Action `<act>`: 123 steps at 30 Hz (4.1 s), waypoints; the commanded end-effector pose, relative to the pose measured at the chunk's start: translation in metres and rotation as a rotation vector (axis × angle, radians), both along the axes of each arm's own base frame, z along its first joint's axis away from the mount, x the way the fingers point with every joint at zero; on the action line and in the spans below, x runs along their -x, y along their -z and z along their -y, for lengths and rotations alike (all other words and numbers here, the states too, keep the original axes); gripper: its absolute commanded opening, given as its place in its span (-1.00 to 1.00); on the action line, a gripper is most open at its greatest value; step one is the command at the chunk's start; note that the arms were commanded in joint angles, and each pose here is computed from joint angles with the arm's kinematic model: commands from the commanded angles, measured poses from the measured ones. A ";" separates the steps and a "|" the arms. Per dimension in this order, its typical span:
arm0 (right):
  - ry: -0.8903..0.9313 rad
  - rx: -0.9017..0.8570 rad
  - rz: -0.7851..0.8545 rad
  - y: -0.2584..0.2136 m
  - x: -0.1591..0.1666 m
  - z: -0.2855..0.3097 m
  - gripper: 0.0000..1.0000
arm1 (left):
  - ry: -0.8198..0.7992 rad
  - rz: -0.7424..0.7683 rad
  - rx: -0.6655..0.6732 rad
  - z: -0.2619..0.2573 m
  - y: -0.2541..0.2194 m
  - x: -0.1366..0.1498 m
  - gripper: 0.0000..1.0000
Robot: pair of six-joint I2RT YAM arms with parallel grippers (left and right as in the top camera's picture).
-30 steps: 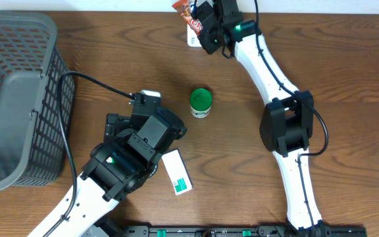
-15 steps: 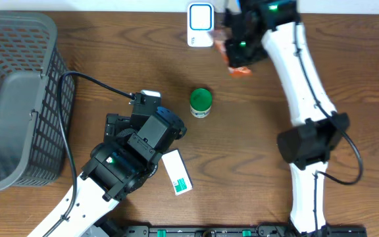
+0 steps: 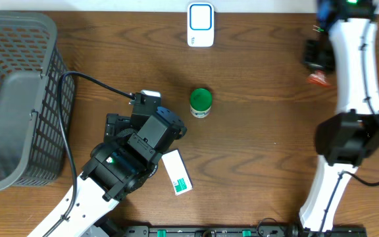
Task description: Scan the item barcode
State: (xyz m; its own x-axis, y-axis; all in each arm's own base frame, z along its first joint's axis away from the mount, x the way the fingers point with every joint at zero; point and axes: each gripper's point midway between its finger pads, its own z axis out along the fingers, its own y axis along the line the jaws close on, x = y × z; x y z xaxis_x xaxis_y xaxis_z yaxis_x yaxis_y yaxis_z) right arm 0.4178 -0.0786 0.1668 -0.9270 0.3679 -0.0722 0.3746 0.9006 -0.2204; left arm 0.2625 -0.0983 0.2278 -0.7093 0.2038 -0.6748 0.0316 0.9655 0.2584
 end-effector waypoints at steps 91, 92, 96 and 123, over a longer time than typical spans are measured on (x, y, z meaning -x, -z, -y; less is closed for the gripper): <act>0.553 -0.356 -0.004 0.149 0.050 -0.353 0.98 | -0.134 0.151 0.141 -0.077 -0.049 0.071 0.94; 0.557 -0.350 -0.009 0.153 0.052 -0.354 0.99 | -0.134 0.145 0.135 -0.078 -0.048 0.072 0.94; 0.567 -0.333 -0.020 0.161 0.055 -0.355 0.94 | -0.134 0.132 0.122 -0.080 -0.046 0.075 0.94; -0.383 -0.115 -0.185 0.155 0.077 -0.295 -0.04 | -0.134 0.123 0.113 -0.082 -0.044 0.076 0.94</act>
State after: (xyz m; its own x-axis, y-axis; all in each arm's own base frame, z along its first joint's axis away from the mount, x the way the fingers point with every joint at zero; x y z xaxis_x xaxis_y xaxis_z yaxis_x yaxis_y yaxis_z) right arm 0.3406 0.2414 0.0148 -0.9668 0.2156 0.1375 0.2118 0.9764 -0.0419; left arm 0.1865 -0.0207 0.2692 -0.6432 0.0398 -0.7646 -0.1049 0.9846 0.1395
